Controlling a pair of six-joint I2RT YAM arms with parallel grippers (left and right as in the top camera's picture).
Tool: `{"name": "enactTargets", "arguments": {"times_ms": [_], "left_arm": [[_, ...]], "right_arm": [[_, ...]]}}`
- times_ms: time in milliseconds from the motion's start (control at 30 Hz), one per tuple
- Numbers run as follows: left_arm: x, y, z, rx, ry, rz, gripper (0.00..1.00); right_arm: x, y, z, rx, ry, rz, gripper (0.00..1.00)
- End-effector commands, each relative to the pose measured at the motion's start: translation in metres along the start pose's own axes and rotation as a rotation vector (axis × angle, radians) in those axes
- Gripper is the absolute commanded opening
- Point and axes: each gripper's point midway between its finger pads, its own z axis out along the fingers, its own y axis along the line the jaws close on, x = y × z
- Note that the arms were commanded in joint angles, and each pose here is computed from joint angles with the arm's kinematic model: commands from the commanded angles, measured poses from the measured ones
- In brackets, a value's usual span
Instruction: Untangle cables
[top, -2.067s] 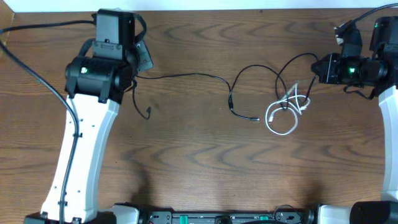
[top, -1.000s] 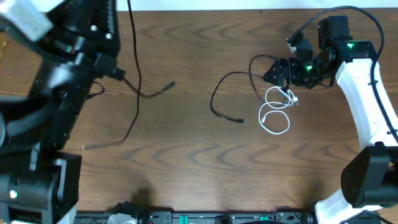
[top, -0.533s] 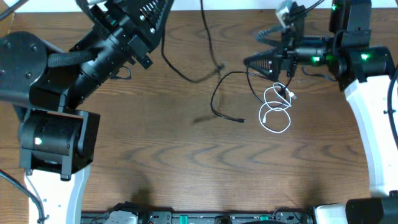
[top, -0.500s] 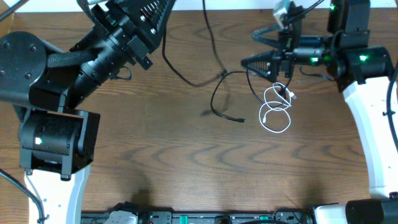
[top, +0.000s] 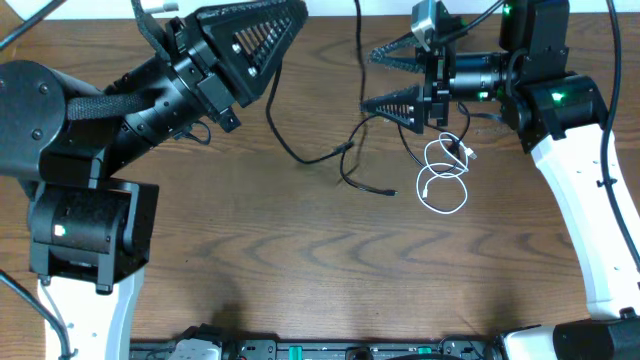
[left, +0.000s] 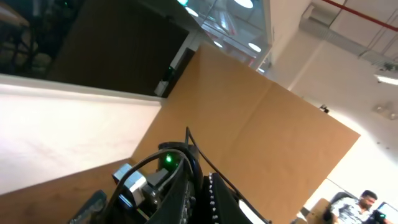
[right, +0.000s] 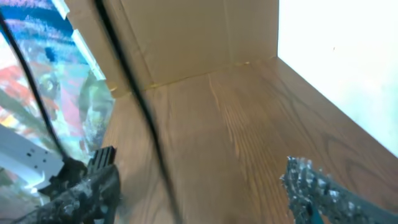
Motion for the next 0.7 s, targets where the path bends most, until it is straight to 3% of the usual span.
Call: {"name": "enactTargets", "arguments": {"times_ms": [0,267,333,400,467,533,567,667], "left_arm": [[-0.001,-0.010,-0.003,0.026,0.007,-0.023,0.08],[-0.001,-0.010,-0.003,0.026,0.007,-0.025,0.08],[-0.001,-0.010,-0.003,0.026,0.007,-0.025,0.07],[-0.001,-0.010,-0.003,0.026,0.007,-0.028,0.08],[-0.001,-0.010,-0.003,0.026,0.007,-0.028,0.07],[-0.001,-0.010,-0.003,0.026,0.007,-0.027,0.07],[-0.001,-0.010,-0.003,0.026,0.007,-0.027,0.07],[-0.001,-0.008,-0.002,0.023,0.009,-0.011,0.08]], "right_arm": [[-0.006,0.010,0.008,-0.048,-0.014,-0.009,0.78],[-0.012,0.040,0.027,-0.171,-0.024,-0.034,0.78],[-0.013,0.044,0.031,-0.181,-0.026,-0.037,0.73],[-0.014,0.044,0.033,-0.178,-0.024,-0.041,0.61],[-0.012,0.037,0.034,-0.140,-0.014,-0.013,0.41],[-0.010,0.024,0.035,-0.061,0.001,0.054,0.10],[-0.009,0.014,0.034,-0.007,0.008,0.106,0.01],[-0.004,-0.016,0.026,0.150,0.010,0.256,0.01]]}}
